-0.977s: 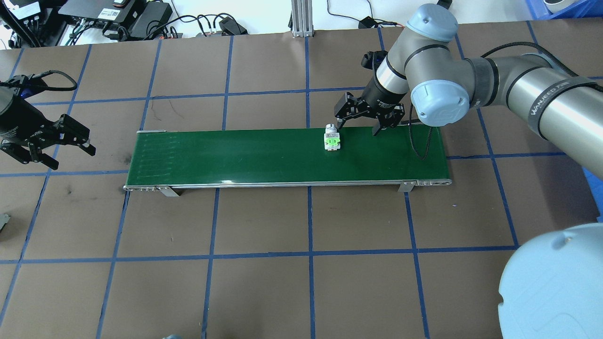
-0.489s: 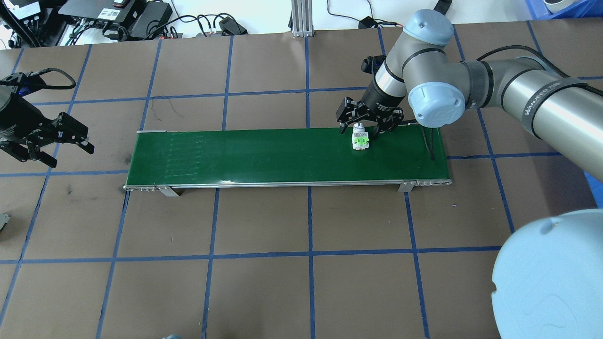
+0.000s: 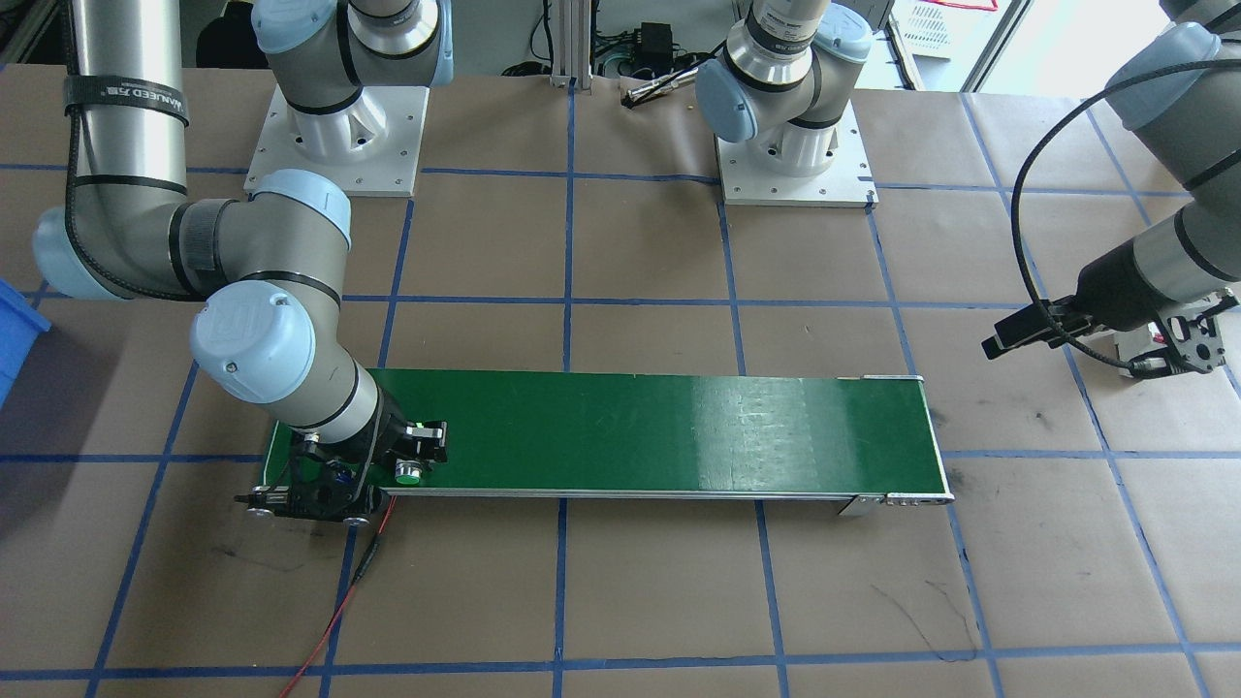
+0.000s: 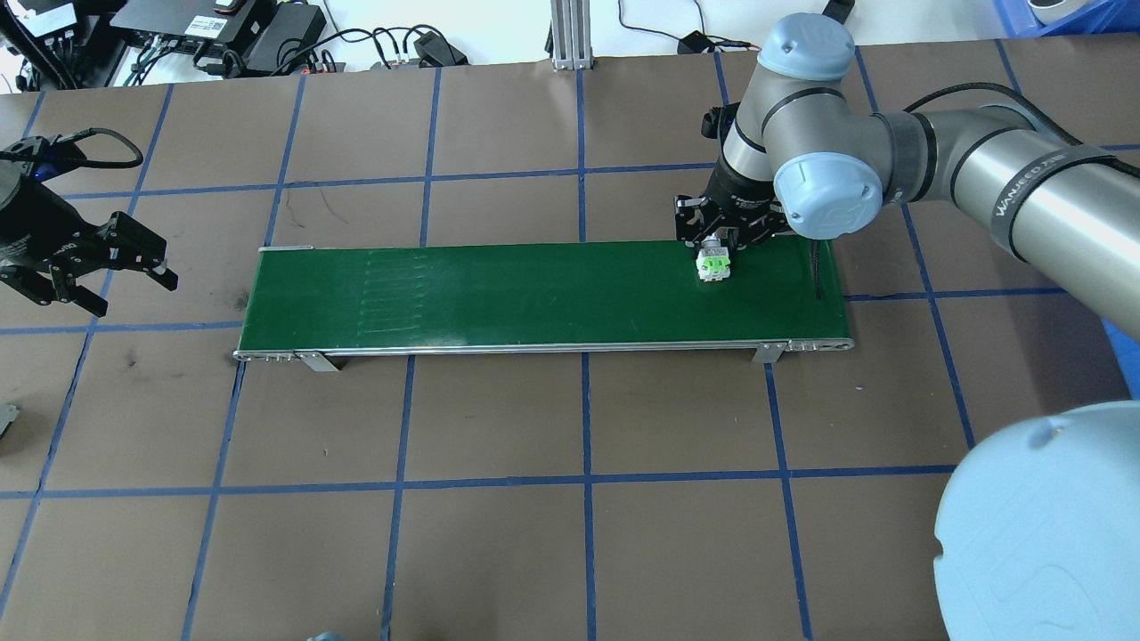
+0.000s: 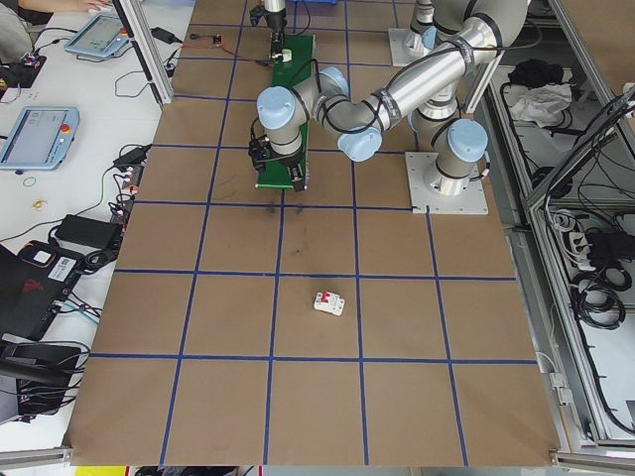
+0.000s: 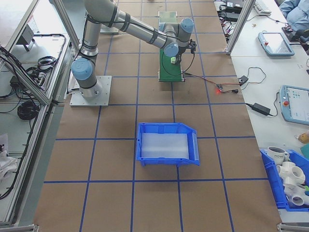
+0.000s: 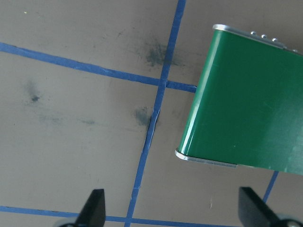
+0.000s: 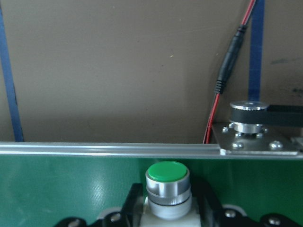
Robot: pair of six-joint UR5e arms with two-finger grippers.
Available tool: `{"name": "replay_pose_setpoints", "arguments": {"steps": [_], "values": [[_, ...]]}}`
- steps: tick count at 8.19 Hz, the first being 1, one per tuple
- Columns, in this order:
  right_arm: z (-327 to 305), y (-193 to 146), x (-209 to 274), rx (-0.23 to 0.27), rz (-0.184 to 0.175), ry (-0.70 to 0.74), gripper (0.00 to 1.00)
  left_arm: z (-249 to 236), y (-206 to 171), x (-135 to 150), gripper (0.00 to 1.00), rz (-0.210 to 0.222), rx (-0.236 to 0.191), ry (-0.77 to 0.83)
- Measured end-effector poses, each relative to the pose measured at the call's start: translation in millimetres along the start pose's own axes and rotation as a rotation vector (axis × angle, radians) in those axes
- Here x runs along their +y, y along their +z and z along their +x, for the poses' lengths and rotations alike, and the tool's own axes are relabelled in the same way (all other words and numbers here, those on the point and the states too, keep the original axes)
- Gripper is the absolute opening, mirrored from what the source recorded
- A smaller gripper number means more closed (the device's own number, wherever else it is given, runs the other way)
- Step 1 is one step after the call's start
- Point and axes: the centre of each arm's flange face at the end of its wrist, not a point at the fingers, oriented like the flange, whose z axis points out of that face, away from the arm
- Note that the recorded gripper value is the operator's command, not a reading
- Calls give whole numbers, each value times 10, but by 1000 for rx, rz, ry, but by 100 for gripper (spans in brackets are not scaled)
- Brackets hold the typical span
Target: Move button from left to right
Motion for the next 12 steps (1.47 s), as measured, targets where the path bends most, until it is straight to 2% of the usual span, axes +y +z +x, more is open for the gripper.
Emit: {"name": "replay_pose_setpoints", "arguments": {"steps": [2,3,4,5,7,9,12], "values": [[28,-305,-18,54,58,-12,0,0,-5,-1,100,1,0,0],[100,-576,-36,80,82,-13,0,0,-6,-2,100,1,0,-1],[302,-928,-77,96,89,-22,0,0,-7,-2,100,1,0,-4],[677,-1278,-118,103,88,-30,0,0,-9,-2,100,2,0,-13],[1817,-1890,-104,111,123,-61,0,14,-56,13,100,12,-3,-17],[2908,-2165,50,137,135,-135,0,26,-103,34,100,21,-13,-17],[4174,-2341,389,196,151,-317,0,77,-179,74,100,36,-31,-3]]}}
